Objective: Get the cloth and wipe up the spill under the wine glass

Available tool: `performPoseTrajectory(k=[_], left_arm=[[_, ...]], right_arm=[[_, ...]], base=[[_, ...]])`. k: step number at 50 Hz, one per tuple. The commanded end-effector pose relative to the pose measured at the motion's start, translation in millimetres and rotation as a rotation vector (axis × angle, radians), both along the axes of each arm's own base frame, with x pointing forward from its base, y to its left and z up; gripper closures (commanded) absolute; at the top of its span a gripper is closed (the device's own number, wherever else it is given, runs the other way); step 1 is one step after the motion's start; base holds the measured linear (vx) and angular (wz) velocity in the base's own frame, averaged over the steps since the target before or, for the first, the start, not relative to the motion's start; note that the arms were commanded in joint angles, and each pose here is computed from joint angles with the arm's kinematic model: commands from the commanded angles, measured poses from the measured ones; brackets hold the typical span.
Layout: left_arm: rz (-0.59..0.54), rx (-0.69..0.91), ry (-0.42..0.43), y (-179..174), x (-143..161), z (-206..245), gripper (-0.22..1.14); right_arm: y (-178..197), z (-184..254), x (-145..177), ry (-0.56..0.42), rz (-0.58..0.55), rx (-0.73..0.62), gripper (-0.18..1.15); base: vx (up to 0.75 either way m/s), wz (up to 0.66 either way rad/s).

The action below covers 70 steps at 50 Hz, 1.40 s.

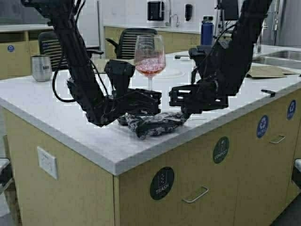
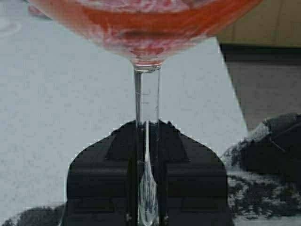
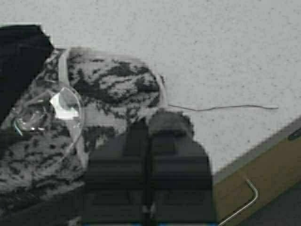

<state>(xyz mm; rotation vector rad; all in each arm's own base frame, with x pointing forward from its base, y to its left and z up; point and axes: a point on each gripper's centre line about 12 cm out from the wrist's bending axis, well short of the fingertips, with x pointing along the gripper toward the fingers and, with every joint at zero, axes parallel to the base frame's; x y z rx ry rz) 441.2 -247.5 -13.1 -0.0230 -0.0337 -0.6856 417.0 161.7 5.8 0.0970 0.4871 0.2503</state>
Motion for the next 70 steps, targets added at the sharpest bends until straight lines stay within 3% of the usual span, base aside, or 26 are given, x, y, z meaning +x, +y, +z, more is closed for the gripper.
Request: performPoseTrajectory(k=[1, 15, 25, 35, 56, 70], left_arm=[[-0.005, -0.052, -0.069, -5, 6, 47, 0.57], [-0.022, -0.137, -0.145, -10, 13, 106, 0.57], [-0.069, -0.137, -0.145, -29, 13, 94, 0.57], [-0.093, -0.124, -0.131, -43, 16, 68, 0.57], [-0.094, -0.083, -0.077, -44, 16, 20, 0.56], [-0.126, -0.072, -0.089, -50, 19, 8, 0.52]], right_arm=[[-17, 34, 13, -0.093, -0.061, 0.047, 0.89], [-95, 90, 7, -0.239, -0.317, 0.169, 0.89], [-140, 142, -13, -0.438, -0.434, 0.213, 0.89], [-155, 179, -26, -0.579, -0.475, 0.235, 0.89], [-156, 179, -30, -0.578, -0.471, 0.23, 0.89], [-154, 169, -29, -0.556, -0.462, 0.218, 0.89]], base=[[0.0, 0.0], [0.0, 0.0], [0.0, 0.0], [0.0, 0.0], [0.0, 0.0], [0.0, 0.0]])
